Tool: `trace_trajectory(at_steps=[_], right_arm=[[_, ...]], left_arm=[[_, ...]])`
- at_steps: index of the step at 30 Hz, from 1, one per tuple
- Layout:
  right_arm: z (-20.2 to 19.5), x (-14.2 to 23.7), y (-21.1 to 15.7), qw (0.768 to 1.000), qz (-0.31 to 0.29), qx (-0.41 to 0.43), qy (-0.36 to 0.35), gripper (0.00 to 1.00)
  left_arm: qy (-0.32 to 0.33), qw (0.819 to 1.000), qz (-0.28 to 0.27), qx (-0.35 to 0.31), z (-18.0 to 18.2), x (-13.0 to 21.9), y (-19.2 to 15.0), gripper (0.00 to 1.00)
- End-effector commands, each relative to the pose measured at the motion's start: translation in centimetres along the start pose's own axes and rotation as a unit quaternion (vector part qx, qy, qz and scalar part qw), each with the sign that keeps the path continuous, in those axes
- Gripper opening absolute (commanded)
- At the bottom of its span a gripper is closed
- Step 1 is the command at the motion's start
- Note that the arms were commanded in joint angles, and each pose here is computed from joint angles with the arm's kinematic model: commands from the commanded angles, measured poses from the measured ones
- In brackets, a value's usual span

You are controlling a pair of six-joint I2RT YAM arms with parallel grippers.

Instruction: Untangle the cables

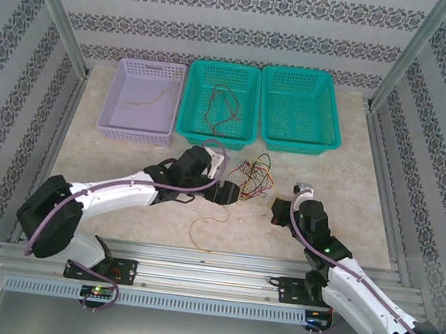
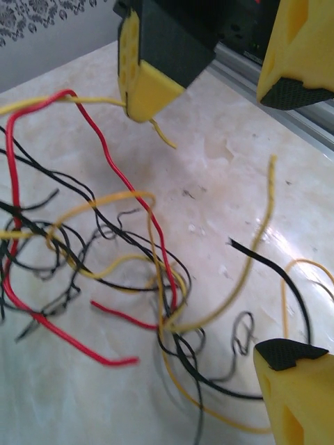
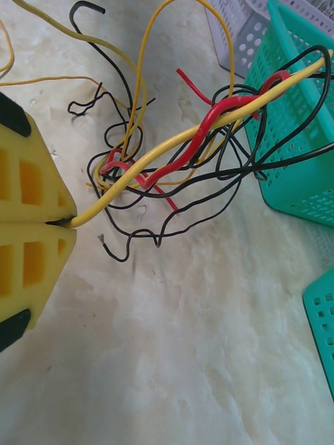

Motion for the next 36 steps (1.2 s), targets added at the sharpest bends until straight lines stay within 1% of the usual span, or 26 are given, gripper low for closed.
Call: trace_trajectory(at_steps=[1, 6, 9, 13, 17, 21, 23, 25, 26, 28, 29, 33, 36], right_arm=[[0.2, 0.1, 0.2, 1.000, -0.011, 0.010, 0.003, 0.00], [0.2, 0.1, 0.2, 1.000, -0.010, 0.010, 0.004, 0.00], [0.3, 0.1, 0.2, 1.000, -0.010, 0.010, 0.005, 0.00], [0.2, 0.1, 0.2, 1.000, -0.009, 0.010, 0.004, 0.00], [0.3, 0.1, 0.2, 1.000, -0.011, 0.010, 0.004, 0.00], [0.3, 0.1, 0.2, 1.000, -0.010, 0.010, 0.004, 0.00], [0.3, 0.0, 0.3, 1.000, -0.010, 0.010, 0.005, 0.00], [0.3, 0.0, 0.2, 1.000, -0.010, 0.010, 0.004, 0.00], [0.3, 0.0, 0.2, 1.000, -0.010, 0.010, 0.003, 0.00], [0.3, 0.0, 0.3, 1.000, -0.010, 0.010, 0.004, 0.00], [0.3, 0.1, 0.3, 1.000, -0.011, 0.010, 0.004, 0.00], [0.3, 0.1, 0.2, 1.000, -0.010, 0.011, 0.004, 0.00], [0.2, 0.2, 0.3, 1.000, -0.014, 0.010, -0.001, 0.00]], left_arm=[[-0.008, 0.999, -0.047, 0.004, -0.8, -0.9, 2.7, 0.86], [0.037, 0.999, -0.035, -0.003, -0.1, -2.3, 4.1, 0.86], [0.066, 0.998, -0.022, -0.002, 0.5, -3.2, 4.2, 0.83], [0.062, 0.998, -0.012, -0.002, 0.6, -4.1, 4.3, 0.75], [0.057, 0.998, -0.007, -0.005, 0.6, -4.5, 4.3, 0.62], [0.051, 0.999, 0.000, -0.004, 0.7, -4.9, 4.1, 0.56], [0.049, 0.999, 0.001, -0.003, 0.7, -5.0, 4.1, 0.47], [0.049, 0.999, 0.001, -0.005, 0.6, -5.0, 4.2, 0.30], [0.051, 0.999, 0.000, -0.006, 0.6, -4.9, 4.2, 0.24], [0.048, 0.999, -0.004, -0.009, 0.5, -4.8, 4.5, 0.06], [0.046, 0.999, -0.006, -0.009, 0.4, -4.8, 4.6, 0.00], [0.049, 0.999, -0.014, -0.013, 0.4, -4.3, 4.9, 0.00], [0.056, 0.997, -0.053, -0.002, 0.8, -1.9, 5.9, 0.00]])
Point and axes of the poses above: each hand's point on the last joint's axis, 136 mm out from that joint toward the fingers, its own x axis back along the fingers, its own z axis along the line the jaws close on, y = z × x, the point moved 9 cm from there along x, back along the fingers, and after that the axes turned 14 degrees about -x, right-handed, at the moved point
